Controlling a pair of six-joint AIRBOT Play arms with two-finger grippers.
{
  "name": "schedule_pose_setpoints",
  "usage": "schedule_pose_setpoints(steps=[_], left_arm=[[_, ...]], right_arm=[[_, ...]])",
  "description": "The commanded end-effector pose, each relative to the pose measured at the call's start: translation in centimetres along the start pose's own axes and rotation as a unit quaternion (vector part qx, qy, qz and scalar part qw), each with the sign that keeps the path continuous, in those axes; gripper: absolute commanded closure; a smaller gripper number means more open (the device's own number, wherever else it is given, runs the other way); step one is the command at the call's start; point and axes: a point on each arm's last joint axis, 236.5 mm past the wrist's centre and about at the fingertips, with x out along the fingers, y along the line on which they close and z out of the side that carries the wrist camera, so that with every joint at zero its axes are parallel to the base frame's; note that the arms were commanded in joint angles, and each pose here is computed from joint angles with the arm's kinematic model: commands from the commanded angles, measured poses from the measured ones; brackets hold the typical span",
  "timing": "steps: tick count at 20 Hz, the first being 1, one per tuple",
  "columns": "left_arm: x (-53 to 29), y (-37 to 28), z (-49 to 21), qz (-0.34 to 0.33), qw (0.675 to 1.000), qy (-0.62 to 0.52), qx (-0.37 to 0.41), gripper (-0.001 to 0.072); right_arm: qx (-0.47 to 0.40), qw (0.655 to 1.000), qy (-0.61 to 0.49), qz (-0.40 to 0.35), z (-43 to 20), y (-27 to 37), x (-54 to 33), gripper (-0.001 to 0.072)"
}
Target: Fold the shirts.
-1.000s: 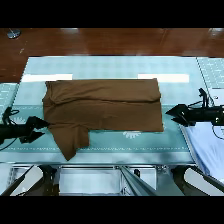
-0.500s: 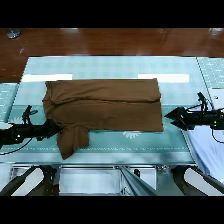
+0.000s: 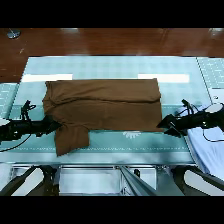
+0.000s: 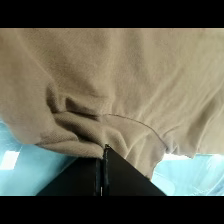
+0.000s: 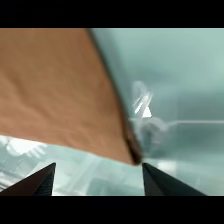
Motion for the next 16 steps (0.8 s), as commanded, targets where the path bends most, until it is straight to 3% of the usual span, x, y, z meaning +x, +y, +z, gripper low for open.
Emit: schedule_pose_setpoints(steps=[1, 3, 5, 6, 11, 16], left_arm=[[0.0, -0.1, 0.0, -0.002, 1.000, 0.001, 0.001, 0.0682], [0.0, -0.2, 0.0, -0.003, 1.000, 0.002, 0.001, 0.0682], [-0.3, -0.4, 0.4, -0.003, 1.000, -0.001, 0.005, 0.0682], [-0.6, -0.8, 0.8, -0.005, 1.000, -0.004, 0.011, 0.0682], [-4.9, -4.7, 6.8, -0.013, 0.996, -0.070, 0.063, 0.0682], [-5.4, -6.7, 14.0, -0.011, 0.993, -0.099, 0.063, 0.0683]], right_arm=[[0.000, 1.000, -0.016, 0.015, 2.0, 2.3, 1.5, 0.0093], [-0.011, 0.999, -0.017, 0.026, 2.8, 3.8, 1.6, 0.0119], [-0.040, 0.999, -0.010, 0.024, 2.9, 4.8, 1.8, 0.0576], [-0.064, 0.998, -0.011, 0.026, 3.0, 5.4, 1.5, 0.0681], [-0.106, 0.990, -0.083, 0.044, 8.4, 8.9, -4.8, 0.0681], [-0.122, 0.981, -0.130, 0.072, 15.3, 12.8, -7.4, 0.0681]])
